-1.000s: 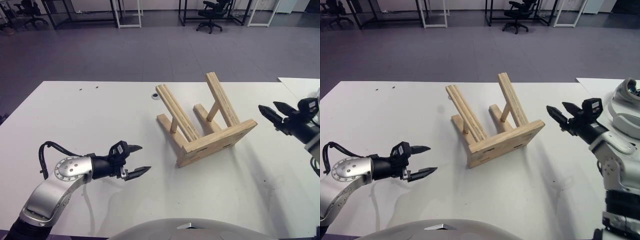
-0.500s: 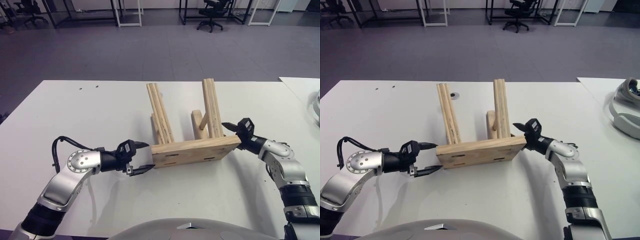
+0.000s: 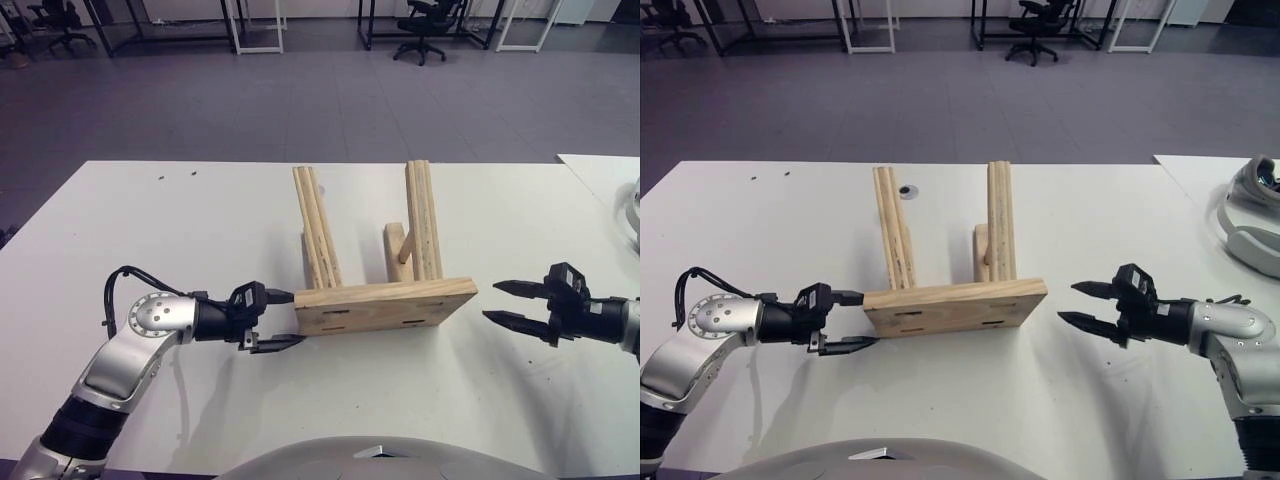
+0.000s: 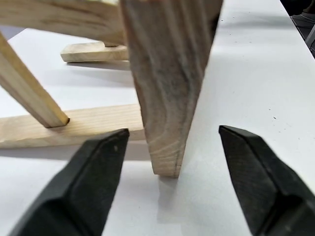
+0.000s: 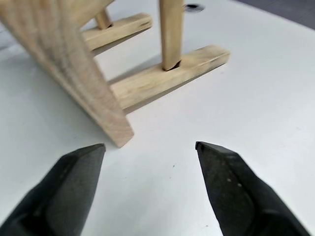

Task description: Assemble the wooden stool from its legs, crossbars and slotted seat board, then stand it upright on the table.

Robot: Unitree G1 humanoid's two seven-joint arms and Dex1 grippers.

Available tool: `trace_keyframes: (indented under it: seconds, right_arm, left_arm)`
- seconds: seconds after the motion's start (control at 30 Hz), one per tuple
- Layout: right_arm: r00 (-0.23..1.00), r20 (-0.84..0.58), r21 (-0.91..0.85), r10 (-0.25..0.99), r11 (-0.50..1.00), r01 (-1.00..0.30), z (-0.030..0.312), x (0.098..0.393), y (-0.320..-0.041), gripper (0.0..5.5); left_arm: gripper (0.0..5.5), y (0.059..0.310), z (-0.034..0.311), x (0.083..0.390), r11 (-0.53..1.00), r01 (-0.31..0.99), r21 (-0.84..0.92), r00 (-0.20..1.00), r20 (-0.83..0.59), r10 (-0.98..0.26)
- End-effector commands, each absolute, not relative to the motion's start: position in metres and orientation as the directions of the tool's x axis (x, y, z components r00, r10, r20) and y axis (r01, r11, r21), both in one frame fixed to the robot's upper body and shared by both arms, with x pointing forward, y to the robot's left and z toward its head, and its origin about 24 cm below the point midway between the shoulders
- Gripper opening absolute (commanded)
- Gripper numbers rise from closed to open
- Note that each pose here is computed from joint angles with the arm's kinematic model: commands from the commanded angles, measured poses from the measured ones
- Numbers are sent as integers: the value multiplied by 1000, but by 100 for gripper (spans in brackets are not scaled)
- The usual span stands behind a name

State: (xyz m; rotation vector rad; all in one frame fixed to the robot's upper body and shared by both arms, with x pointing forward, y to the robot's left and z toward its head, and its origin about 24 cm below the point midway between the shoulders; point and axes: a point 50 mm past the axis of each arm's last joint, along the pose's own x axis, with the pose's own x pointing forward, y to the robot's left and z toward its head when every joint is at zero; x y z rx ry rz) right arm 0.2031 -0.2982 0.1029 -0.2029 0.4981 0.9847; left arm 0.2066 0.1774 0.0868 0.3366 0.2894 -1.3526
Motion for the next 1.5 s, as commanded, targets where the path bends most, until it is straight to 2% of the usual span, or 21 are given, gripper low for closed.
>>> trace_keyframes:
  seconds: [0.03,0.23,0.27,0.37,0.53,0.73,0.8,0.93,1.07,1.2,1.27,1.37,1.43,1.5]
  right_arm:
    - [390,-458,39,799,456,-889,107,217,-276,344]
    - [248,-475,71,844,317,-946,101,220,-250,344]
    - [234,-478,83,847,309,-947,100,219,-250,324]
    - [216,-462,93,860,289,-953,102,219,-248,259]
    - [211,-421,47,882,254,-966,106,229,-233,182]
    - [143,-424,46,894,179,-983,107,222,-226,177]
    - [139,-321,5,937,149,-989,134,228,-216,170]
    - [43,-74,-16,996,42,-999,228,232,-203,169]
    - [-176,16,194,984,-176,-965,296,217,-203,169]
    - [-294,85,452,952,-300,-840,311,210,-195,153]
    - [-299,146,548,943,-329,-770,311,211,-196,146]
    - [-281,224,633,933,-359,-686,313,228,-201,139]
    - [-213,264,659,941,-337,-672,303,240,-202,138]
    - [-123,309,681,943,-310,-663,276,246,-204,137]
  left_arm:
    - [272,172,90,216,151,983,100,179,-392,-902]
    - [155,169,85,219,101,988,118,142,-433,-890]
    - [136,171,84,221,100,987,127,146,-446,-883]
    - [131,175,83,226,95,986,138,149,-457,-877]
    - [131,173,86,231,86,987,133,135,-423,-896]
    - [131,175,94,237,108,988,115,143,-362,-921]
    - [131,176,120,245,98,987,129,132,-290,-948]
    - [131,180,211,250,34,990,136,50,-115,-992]
    - [131,184,275,237,-126,986,-109,-131,-40,-991]
    - [131,186,315,236,-245,881,-406,-234,76,-969]
    - [131,191,329,247,-264,813,-519,-227,135,-965]
    - [131,198,317,266,-188,676,-713,-142,124,-982]
    - [131,197,315,277,-183,604,-775,-104,152,-983]
    - [131,195,309,279,-172,531,-830,-103,138,-985]
